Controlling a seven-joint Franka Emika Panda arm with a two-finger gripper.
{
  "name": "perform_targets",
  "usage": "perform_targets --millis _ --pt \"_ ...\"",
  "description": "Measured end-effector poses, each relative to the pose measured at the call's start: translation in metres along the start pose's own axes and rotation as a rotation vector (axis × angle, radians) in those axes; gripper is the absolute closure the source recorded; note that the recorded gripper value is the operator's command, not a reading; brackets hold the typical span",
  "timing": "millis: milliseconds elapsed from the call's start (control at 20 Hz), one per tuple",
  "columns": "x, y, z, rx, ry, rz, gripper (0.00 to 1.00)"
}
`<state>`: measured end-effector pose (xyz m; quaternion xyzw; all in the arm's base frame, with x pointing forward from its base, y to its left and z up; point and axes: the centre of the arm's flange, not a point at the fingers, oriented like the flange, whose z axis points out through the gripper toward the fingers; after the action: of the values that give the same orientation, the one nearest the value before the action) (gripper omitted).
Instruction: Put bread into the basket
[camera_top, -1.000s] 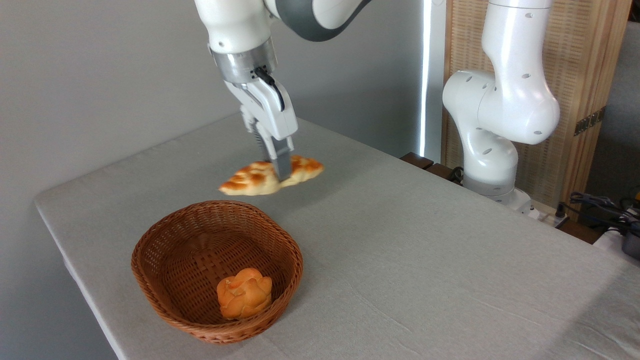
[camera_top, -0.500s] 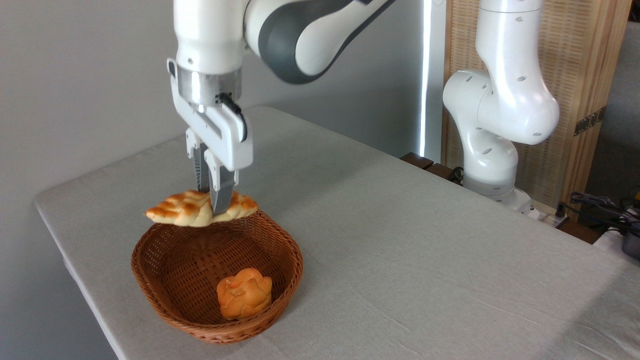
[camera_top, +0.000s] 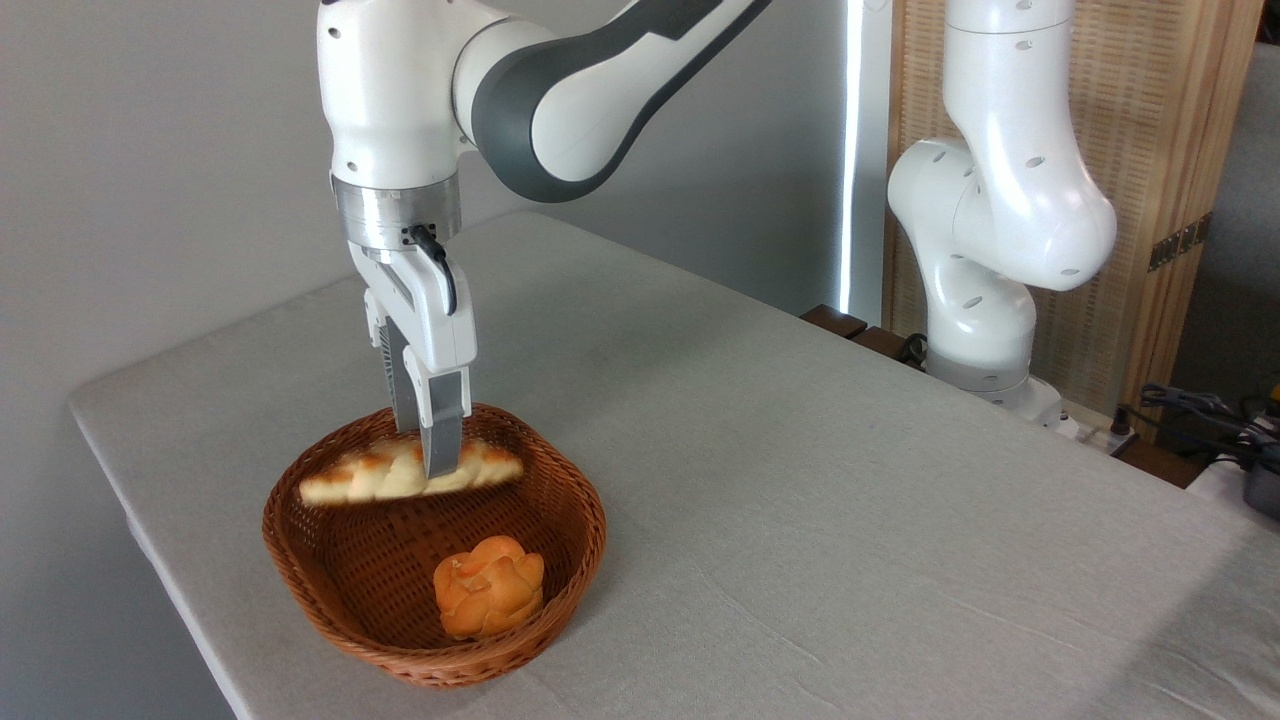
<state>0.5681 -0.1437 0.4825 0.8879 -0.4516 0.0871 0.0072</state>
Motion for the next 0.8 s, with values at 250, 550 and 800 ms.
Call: perform_targets --millis 250,550,800 --pt "0.000 0.000 0.000 0.001 0.001 0.000 0.00" --pt "-0.007 -0.011 -0.031 0.037 0.034 -0.022 0.00" --pt "-0.036 -0.034 -0.104 -0.025 -0.042 -0.086 0.00"
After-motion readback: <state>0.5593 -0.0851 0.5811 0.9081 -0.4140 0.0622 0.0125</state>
